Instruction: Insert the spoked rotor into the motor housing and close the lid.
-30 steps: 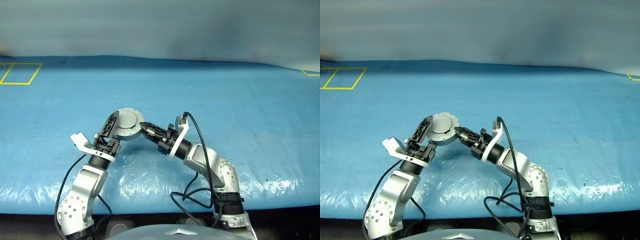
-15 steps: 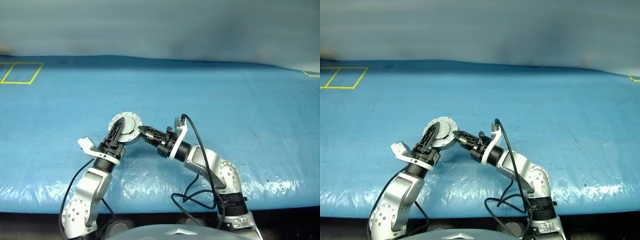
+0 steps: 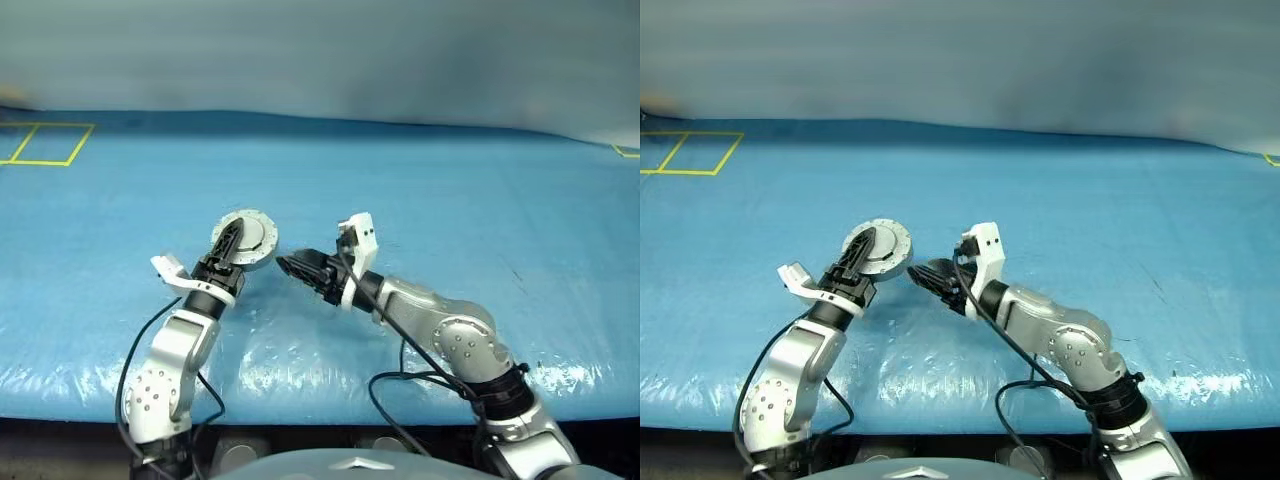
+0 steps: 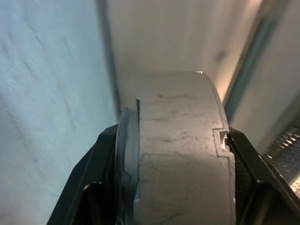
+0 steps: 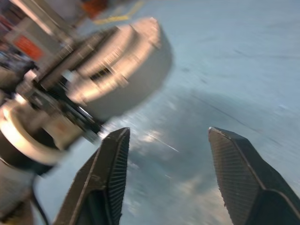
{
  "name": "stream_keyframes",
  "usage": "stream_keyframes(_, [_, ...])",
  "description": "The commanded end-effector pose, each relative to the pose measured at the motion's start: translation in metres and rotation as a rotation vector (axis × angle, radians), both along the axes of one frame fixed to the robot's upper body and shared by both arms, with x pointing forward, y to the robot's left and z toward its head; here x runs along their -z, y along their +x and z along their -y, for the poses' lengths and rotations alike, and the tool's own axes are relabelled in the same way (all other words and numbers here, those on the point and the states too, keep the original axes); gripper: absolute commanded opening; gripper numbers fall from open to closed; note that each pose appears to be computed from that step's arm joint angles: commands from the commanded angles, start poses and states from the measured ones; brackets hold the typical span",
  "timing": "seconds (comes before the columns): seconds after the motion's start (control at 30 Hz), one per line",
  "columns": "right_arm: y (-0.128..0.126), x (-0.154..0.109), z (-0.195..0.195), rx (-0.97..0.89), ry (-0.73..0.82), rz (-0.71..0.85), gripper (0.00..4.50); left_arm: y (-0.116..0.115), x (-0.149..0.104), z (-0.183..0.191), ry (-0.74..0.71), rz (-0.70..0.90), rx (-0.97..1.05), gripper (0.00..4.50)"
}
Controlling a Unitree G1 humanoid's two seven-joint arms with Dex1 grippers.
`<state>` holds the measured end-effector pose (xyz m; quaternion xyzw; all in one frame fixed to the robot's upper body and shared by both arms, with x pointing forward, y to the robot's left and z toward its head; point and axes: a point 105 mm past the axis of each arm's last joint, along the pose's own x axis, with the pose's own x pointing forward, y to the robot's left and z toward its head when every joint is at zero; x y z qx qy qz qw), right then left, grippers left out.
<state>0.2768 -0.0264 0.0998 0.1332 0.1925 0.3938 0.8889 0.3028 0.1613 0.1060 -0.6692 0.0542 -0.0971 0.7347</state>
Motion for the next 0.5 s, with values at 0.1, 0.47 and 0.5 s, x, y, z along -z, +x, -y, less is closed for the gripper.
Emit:
stream_keyframes(0.1, [-0.002, -0.007, 0.001, 0.009, -0.036, 0.138, 4.50, 0.032, -0.024, -0.003, 0.037, 0.083, 0.022, 2.36])
stream_keyframes(0.47, [-0.002, 0.009, 0.029, 0.193, -0.380, 0.512, 4.50, 0.107, -0.015, 0.000, 0.096, 0.018, 0.052, 2.36])
stream_keyframes(0.5, [-0.002, 0.010, 0.030, 0.201, -0.392, 0.524, 4.50, 0.114, -0.015, 0.003, 0.109, 0.016, 0.058, 2.36])
